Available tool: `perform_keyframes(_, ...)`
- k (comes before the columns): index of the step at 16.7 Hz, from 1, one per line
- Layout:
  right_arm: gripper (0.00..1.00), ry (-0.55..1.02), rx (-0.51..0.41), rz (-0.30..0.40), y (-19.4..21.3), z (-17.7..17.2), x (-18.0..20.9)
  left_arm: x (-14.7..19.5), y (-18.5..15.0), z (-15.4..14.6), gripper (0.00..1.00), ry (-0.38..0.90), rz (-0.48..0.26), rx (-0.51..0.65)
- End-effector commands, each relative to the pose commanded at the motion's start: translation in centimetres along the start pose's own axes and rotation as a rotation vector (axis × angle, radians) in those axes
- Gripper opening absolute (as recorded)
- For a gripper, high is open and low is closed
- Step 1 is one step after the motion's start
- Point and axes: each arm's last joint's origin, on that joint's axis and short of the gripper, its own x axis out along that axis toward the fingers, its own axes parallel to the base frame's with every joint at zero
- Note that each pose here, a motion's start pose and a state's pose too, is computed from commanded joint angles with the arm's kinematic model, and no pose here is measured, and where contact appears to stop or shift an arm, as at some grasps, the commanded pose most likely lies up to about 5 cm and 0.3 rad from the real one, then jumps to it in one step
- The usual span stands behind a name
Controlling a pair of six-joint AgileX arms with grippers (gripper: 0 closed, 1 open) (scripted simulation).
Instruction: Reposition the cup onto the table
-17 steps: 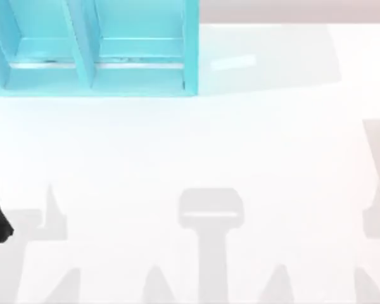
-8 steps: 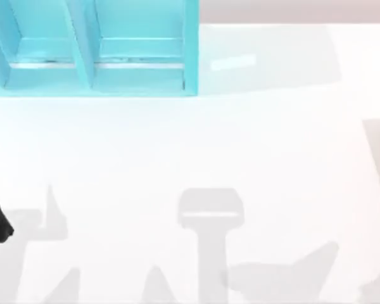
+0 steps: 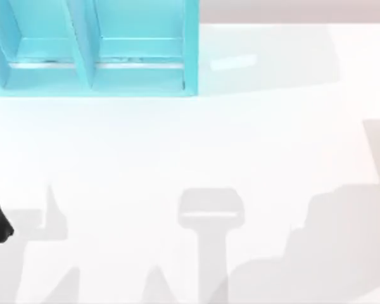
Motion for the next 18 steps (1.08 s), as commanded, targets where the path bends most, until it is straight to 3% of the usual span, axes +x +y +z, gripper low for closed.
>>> perform_keyframes(6, 1.00, 0.148, -0.008, 0.071, -3.7, 2.8, 2.0, 0.0, 0.0, 0.0, 1.00, 0.000, 0.000, 0.000)
perform_keyframes(12, 1.00, 0.150, -0.011, 0.072, -3.7, 2.9, 2.1, 0.0, 0.0, 0.0, 1.00, 0.000, 0.000, 0.000)
perform_keyframes(18, 1.00, 0.152, -0.009, 0.074, -3.6, 2.5, 6.5, 0.0, 0.0, 0.0, 1.00, 0.000, 0.000, 0.000)
